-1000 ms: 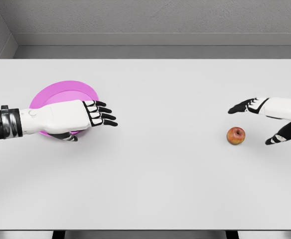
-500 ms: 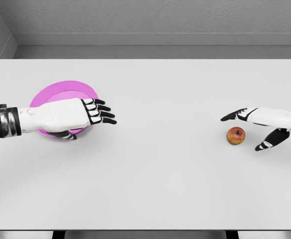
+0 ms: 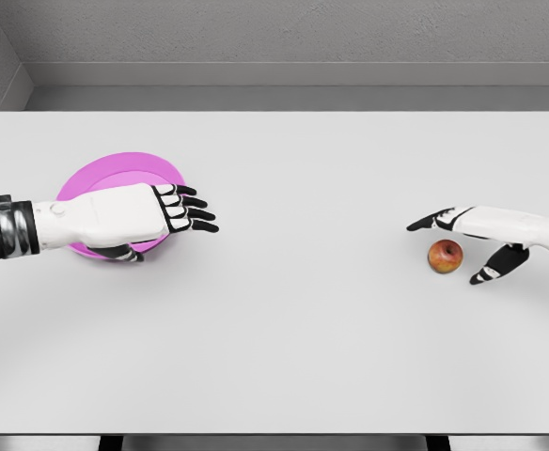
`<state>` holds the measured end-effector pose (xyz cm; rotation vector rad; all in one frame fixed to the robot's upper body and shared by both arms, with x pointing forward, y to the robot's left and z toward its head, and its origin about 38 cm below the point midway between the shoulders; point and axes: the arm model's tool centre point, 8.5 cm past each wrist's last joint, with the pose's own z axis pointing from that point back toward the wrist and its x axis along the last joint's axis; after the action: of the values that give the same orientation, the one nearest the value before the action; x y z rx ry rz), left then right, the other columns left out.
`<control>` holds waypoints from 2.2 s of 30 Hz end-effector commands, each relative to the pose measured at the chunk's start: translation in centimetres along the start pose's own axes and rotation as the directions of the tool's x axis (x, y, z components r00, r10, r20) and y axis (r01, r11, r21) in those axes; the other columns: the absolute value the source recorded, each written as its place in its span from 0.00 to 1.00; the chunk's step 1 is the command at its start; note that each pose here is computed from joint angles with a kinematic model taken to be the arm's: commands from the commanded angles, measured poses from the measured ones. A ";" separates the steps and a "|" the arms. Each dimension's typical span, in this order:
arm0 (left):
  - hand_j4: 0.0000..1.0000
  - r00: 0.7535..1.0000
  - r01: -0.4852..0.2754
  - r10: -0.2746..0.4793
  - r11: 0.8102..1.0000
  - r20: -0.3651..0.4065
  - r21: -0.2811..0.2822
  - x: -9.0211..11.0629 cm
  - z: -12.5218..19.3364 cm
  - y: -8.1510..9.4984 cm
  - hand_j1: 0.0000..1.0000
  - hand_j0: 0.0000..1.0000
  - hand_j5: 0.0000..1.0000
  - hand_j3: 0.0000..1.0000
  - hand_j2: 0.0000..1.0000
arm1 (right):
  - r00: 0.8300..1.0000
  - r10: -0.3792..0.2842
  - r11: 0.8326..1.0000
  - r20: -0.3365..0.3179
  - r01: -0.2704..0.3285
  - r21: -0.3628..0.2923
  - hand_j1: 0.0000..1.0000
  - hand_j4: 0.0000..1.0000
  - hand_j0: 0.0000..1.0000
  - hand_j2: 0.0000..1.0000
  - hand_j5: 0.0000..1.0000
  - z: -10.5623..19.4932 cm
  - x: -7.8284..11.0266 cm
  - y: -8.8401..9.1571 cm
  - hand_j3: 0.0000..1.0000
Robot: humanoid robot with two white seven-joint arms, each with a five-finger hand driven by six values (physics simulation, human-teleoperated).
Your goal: Put the apple on the plate with both arms
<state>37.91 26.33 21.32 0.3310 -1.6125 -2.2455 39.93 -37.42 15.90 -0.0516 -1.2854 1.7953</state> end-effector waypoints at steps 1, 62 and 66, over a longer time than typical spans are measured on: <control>1.00 1.000 -0.005 0.005 1.000 -0.001 0.004 0.0 0.0 0.1 1.00 1.00 1.00 1.00 1.00 | 1.000 -0.012 1.000 -0.003 0.012 -0.002 1.00 1.00 1.00 1.00 1.00 -0.2 -0.2 0.2 1.00; 1.00 1.000 -0.004 0.004 1.000 -0.008 0.002 -0.3 0.1 0.0 1.00 1.00 1.00 1.00 1.00 | 0.999 -0.040 0.999 0.007 0.040 -0.014 0.53 0.53 0.53 0.53 0.53 -2.4 -0.7 0.2 0.53; 1.00 1.000 -0.004 0.004 1.000 -0.008 0.002 -0.3 0.1 0.0 1.00 1.00 1.00 1.00 1.00 | 0.999 -0.033 0.999 0.020 0.033 -0.025 0.53 0.53 0.53 0.53 0.53 -2.8 -0.4 -0.4 0.53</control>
<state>38.09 26.51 21.32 0.3380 -1.6065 -2.2435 41.85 -35.83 14.88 -0.0367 -1.3093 1.7659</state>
